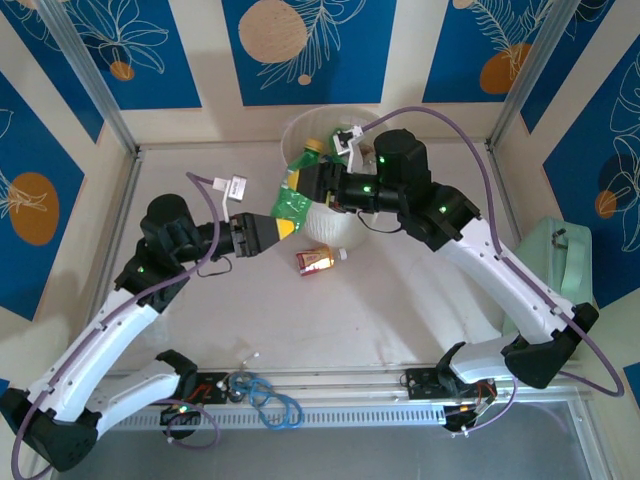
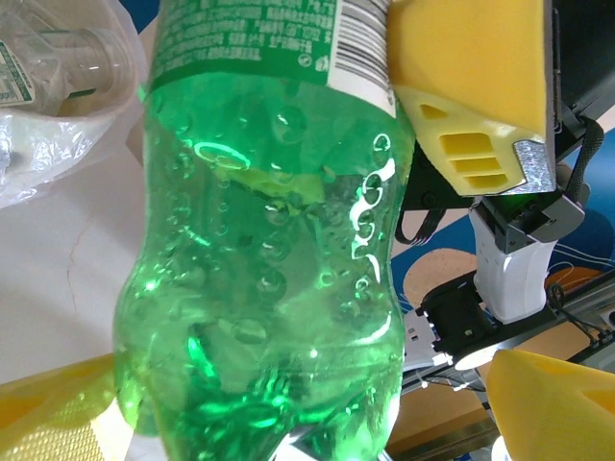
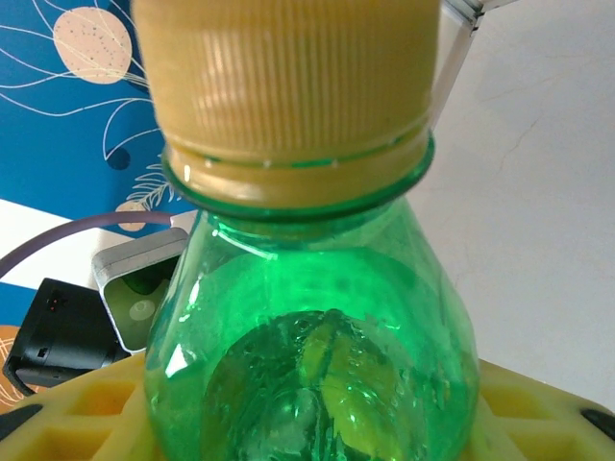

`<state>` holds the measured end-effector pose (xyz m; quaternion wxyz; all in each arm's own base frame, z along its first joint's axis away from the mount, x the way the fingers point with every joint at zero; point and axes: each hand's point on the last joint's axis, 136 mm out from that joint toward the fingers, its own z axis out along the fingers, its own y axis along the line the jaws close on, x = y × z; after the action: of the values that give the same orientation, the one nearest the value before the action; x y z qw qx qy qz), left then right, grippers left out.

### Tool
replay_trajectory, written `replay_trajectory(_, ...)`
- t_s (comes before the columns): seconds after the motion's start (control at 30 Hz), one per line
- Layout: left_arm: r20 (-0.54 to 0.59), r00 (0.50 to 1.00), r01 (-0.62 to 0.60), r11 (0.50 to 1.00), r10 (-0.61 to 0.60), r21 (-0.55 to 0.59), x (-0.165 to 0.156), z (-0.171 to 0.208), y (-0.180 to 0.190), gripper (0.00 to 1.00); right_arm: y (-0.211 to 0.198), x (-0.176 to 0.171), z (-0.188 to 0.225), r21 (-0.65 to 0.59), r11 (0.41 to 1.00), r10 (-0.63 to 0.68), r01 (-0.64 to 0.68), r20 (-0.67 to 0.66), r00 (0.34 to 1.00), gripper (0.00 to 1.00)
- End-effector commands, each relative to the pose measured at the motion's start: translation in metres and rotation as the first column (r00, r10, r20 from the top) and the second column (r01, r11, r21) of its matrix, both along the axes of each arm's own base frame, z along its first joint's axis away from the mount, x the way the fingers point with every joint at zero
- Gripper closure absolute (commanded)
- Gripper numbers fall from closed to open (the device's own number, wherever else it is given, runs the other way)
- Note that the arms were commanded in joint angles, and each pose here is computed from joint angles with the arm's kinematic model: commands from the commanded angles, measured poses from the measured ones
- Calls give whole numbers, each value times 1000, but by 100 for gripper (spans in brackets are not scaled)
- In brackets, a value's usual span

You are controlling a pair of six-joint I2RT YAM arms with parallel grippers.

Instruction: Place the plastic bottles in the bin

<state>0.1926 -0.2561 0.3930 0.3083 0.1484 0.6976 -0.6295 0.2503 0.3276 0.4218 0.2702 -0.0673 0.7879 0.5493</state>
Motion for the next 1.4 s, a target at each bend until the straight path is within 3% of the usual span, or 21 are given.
replay_trajectory(0.0, 23, 1000, 11, 1000, -11, -26, 2, 4, -3, 10, 0, -5, 11, 54, 998, 20, -20, 6, 1000, 54)
replay_trajectory(0.27, 48, 998, -38, 999, 39, -18, 9, 6, 0, 36, 1, -5, 6, 49, 999, 19, -18, -14, 1000, 55)
replay_trajectory(0.37, 52, 996, -72, 997, 72, -2, 13, 4, 2, 41, 1, -5, 5, 46, 999, 17, -17, -15, 1000, 55)
replay_trajectory(0.43, 58, 995, -86, 996, 85, 5, 15, 5, 4, 43, -3, -4, 5, 35, 999, 4, -3, -6, 1000, 50)
replay_trajectory(0.53, 84, 989, -127, 991, 123, 50, 19, 8, 8, 44, -24, -1, 9, -29, 996, -83, 84, 29, 996, 30)
replay_trajectory(0.63, 129, 975, -198, 970, 180, 142, 27, 11, 16, 44, -70, 5, 7, -159, 948, -268, 275, 66, 961, 26)
replay_trajectory(0.77, 165, 950, -304, 901, 264, 309, 56, 8, 25, 43, -129, 0, -4, -249, 867, -427, 432, 74, 901, 26)
replay_trajectory(0.9, 193, 923, -385, 826, 333, 413, 95, 10, 26, 42, -159, -15, -17, -246, 846, -479, 473, 42, 877, 28)
replay_trajectory(1.13, 177, 939, -344, 787, 296, 512, 148, -3, -5, 44, -182, -34, -34, -258, 829, -512, 497, 7, 859, 30)
replay_trajectory(1.37, 202, 935, -353, 732, 290, 583, 177, -15, -13, 42, -192, -41, -34, -258, 827, -517, 499, -1, 856, 30)
